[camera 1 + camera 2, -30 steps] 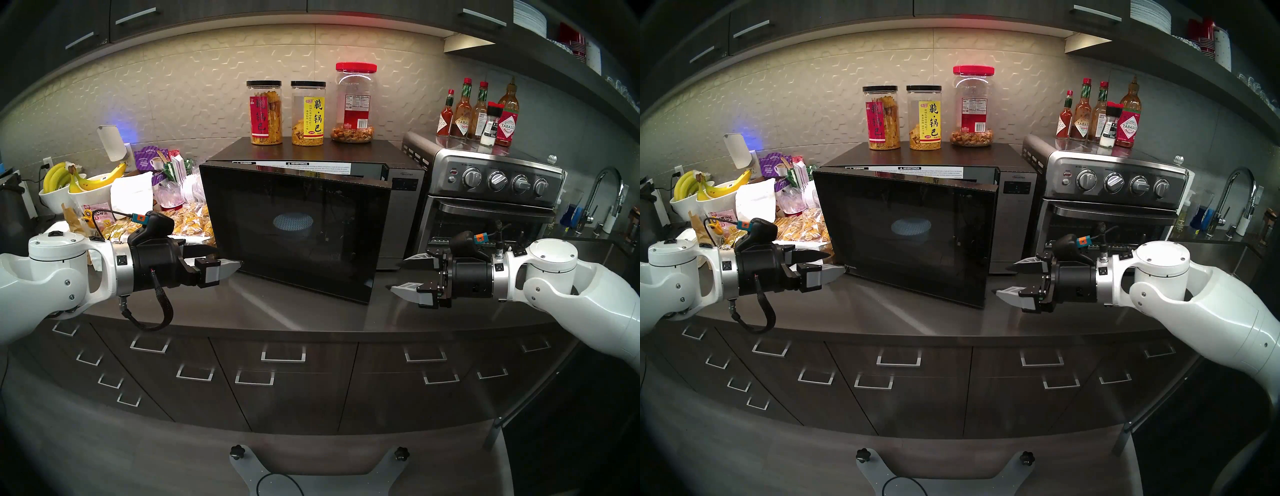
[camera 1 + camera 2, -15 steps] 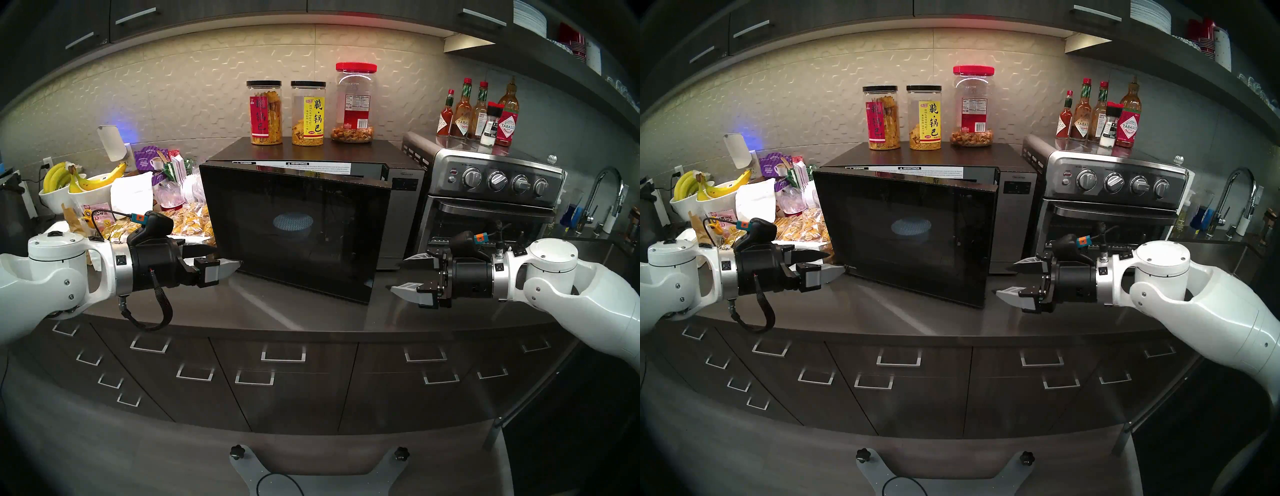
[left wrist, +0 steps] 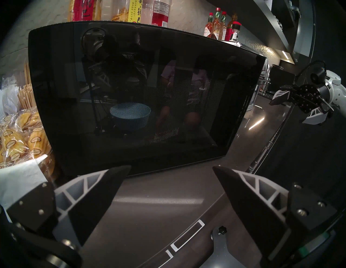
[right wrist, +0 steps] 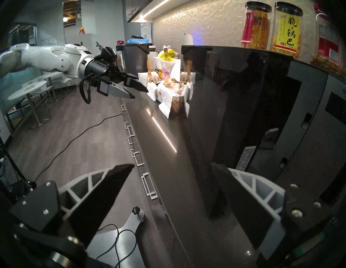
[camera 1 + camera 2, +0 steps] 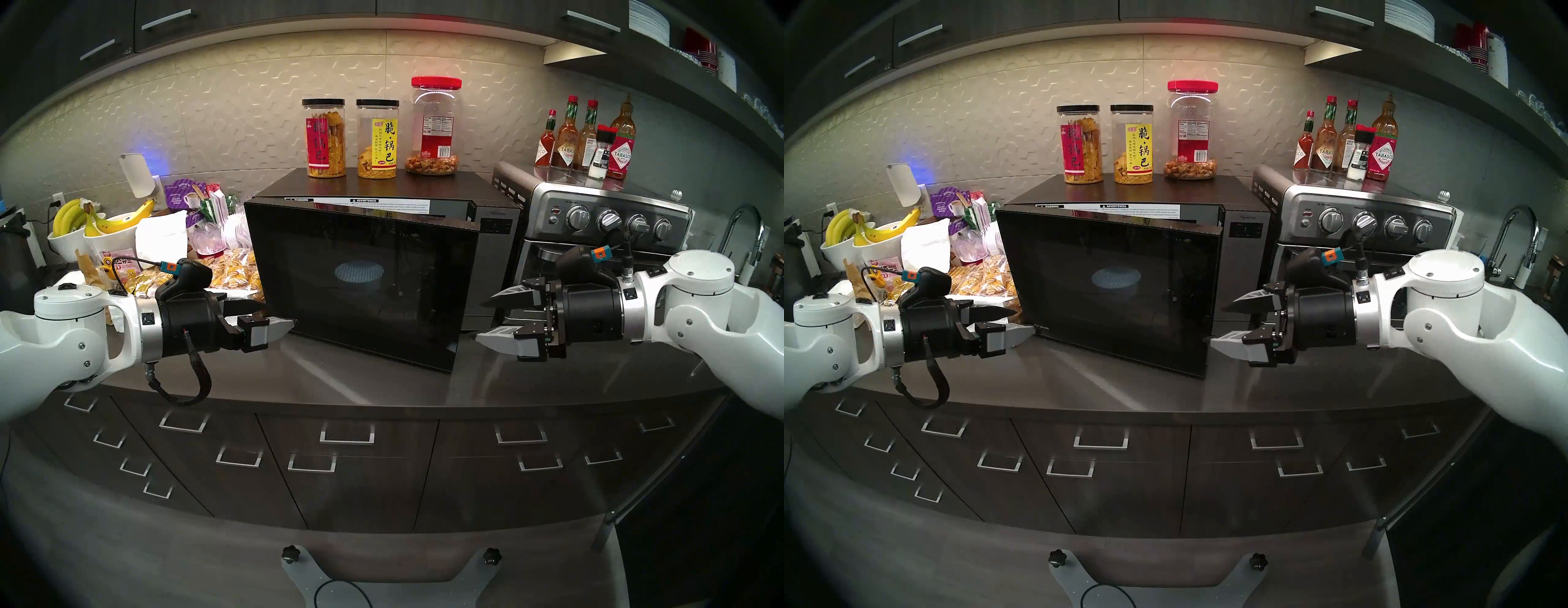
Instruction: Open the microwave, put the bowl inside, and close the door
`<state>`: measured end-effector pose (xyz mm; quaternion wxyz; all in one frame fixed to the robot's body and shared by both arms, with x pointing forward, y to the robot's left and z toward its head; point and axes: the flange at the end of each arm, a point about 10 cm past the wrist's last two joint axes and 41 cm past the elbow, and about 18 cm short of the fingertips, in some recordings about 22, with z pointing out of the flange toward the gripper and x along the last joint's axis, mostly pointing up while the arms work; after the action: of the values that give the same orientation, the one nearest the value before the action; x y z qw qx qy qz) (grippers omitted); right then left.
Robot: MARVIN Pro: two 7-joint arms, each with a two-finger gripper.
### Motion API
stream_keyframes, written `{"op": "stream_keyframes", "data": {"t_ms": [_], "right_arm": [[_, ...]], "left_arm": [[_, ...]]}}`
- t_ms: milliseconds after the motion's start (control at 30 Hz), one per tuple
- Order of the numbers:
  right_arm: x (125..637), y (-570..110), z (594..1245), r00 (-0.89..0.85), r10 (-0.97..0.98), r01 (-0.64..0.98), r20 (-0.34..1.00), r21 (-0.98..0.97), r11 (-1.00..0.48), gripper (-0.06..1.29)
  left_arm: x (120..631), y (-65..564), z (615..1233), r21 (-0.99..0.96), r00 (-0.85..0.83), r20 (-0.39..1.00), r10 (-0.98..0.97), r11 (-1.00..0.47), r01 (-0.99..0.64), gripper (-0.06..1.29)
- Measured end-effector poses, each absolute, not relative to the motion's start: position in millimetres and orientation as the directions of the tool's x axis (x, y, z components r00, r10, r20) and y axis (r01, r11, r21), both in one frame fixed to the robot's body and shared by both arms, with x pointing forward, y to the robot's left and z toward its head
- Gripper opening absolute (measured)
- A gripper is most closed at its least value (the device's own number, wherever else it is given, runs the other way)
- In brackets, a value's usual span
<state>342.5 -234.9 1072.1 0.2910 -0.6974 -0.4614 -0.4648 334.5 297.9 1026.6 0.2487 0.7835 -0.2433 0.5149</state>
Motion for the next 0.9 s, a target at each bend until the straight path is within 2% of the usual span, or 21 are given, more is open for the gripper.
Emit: {"op": "stream_keyframes", "data": {"t_ms": [900], "right_arm": [[341.7,-181.7,1056.2,0.206,0.426,0.905,0.881,-0.007,-0.425,1.19]], "left_arm": [[334.9,298.5,1026.7,0.132,0.348,0.929,-0.128,-0.764,-0.632,1.27]]}}
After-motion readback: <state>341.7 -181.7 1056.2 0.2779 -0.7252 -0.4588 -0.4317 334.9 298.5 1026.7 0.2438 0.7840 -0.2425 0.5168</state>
